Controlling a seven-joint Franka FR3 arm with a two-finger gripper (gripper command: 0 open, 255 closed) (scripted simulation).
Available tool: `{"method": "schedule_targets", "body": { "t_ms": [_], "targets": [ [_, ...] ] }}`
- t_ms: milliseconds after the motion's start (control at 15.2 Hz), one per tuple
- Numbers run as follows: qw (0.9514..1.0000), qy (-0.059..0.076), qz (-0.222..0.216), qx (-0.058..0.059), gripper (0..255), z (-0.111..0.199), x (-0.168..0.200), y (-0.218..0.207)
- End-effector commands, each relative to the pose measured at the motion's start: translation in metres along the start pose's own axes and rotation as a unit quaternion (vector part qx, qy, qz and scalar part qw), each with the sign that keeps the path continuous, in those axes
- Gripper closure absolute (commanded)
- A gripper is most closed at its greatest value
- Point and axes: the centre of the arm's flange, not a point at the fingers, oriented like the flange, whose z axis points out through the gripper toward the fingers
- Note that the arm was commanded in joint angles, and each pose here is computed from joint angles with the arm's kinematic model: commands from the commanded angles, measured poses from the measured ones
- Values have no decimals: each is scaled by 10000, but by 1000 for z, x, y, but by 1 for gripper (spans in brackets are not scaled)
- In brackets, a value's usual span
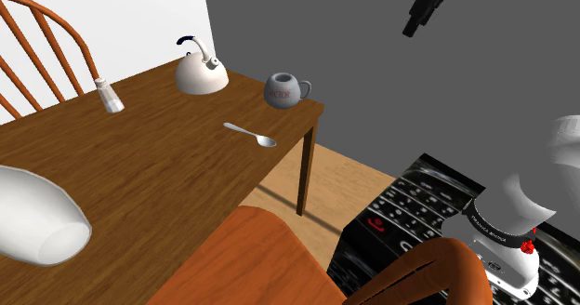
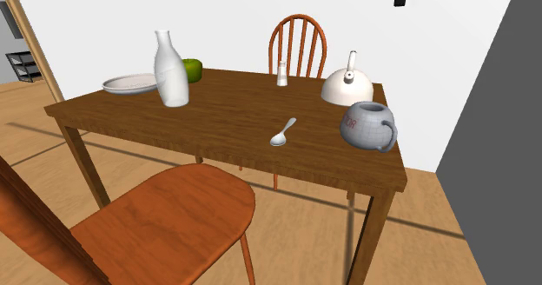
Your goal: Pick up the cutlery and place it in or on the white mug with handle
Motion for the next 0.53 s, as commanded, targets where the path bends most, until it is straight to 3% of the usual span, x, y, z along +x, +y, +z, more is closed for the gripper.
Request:
{"method": "schedule_targets", "body": {
  "t_ms": [0, 462],
  "targets": [
    [10000, 0, 0, 0, 0, 0, 0, 0],
    [9998, 28, 120, 158, 0, 62, 44, -48]
  ]
}}
